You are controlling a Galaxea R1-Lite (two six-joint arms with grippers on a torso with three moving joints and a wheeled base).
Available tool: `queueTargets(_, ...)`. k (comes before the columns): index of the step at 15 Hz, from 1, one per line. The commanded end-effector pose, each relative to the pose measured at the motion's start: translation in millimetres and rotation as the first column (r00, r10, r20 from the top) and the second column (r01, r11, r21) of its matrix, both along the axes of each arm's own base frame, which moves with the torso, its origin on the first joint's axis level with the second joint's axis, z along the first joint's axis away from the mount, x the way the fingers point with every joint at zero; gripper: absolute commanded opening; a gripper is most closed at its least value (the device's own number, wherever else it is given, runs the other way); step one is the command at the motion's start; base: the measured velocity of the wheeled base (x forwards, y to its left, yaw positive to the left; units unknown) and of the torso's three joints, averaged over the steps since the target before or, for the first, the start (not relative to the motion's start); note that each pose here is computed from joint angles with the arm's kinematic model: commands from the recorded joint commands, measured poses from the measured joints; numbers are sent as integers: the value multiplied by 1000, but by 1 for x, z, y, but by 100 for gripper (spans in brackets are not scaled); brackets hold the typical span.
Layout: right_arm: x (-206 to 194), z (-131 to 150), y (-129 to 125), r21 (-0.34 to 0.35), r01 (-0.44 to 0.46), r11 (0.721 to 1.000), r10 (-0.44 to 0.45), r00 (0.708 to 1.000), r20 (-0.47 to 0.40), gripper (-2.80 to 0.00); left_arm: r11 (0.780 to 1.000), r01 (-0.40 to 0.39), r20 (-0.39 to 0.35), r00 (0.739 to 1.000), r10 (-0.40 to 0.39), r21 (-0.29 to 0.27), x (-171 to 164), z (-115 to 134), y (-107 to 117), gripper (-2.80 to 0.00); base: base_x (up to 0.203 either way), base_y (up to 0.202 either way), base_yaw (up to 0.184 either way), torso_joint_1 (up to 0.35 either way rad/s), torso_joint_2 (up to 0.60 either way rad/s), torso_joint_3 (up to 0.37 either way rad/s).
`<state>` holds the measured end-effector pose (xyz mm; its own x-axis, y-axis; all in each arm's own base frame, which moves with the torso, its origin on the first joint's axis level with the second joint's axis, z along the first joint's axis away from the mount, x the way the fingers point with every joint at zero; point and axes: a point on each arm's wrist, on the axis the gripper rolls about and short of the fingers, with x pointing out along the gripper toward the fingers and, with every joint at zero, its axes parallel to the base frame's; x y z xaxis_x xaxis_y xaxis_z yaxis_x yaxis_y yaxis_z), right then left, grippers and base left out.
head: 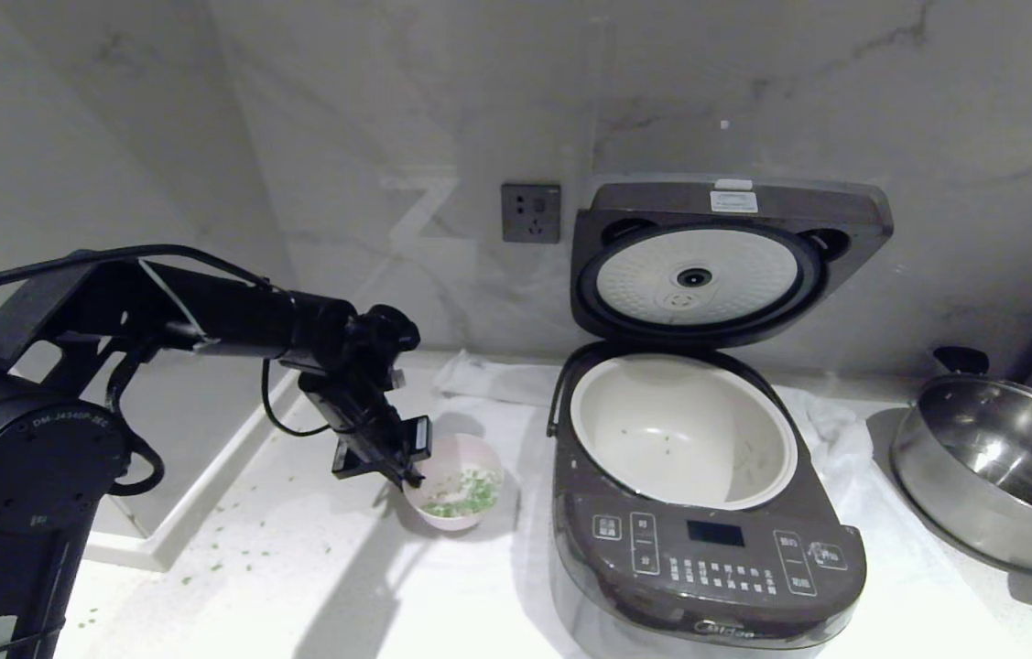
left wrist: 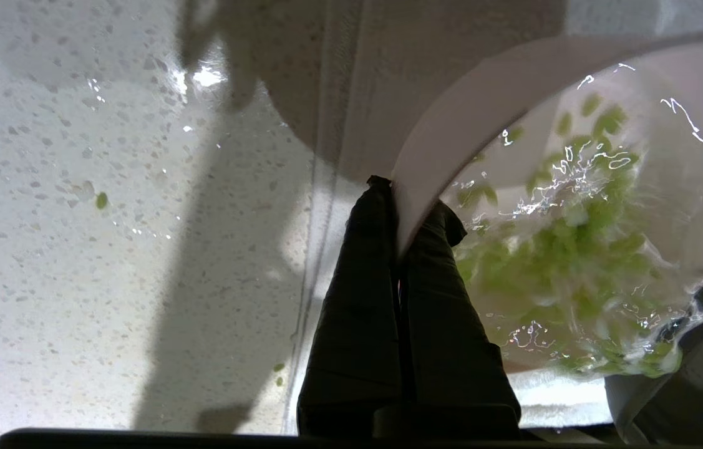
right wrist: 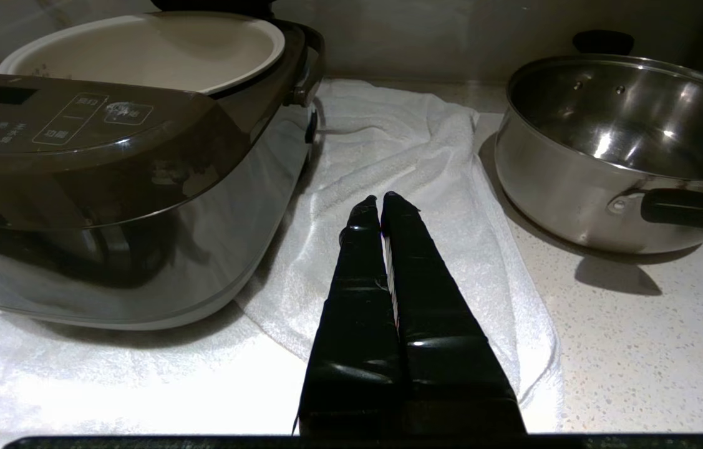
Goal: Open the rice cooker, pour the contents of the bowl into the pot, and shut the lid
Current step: Fill a bowl with water from the tap
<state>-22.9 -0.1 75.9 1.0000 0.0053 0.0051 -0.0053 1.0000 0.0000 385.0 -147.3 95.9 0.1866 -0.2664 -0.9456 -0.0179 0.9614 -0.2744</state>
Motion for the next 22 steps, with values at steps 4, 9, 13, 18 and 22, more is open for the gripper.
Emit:
queueTargets(4,0,0,0,0,-1,1000,1,1000,-2,-280,999,6,68,998,-4,-37,0,26,-2,-280,0,0,0,0,0,0)
queueTargets(9,0,0,0,0,-1,1000,1,1000,-2,-280,998,16,125,992,-8,-60,4,58,-8,-280,0,0,0,0,0,0)
queueTargets(13,0,0,0,0,-1,1000,1,1000,-2,-280,997,48,139,989,-41,-52,3,65,-10,-280,0,0,0,0,0,0)
queueTargets(18,0,0,0,0,-1,1000,1,1000,-2,-280,997,42,168,985,-31,-62,0,77,-5,-280,0,0,0,0,0,0)
queueTargets(22,0,0,0,0,-1,1000,1,1000,-2,-280,997,55,203,978,-41,-63,-3,90,-1,-280,0,0,0,0,0,0)
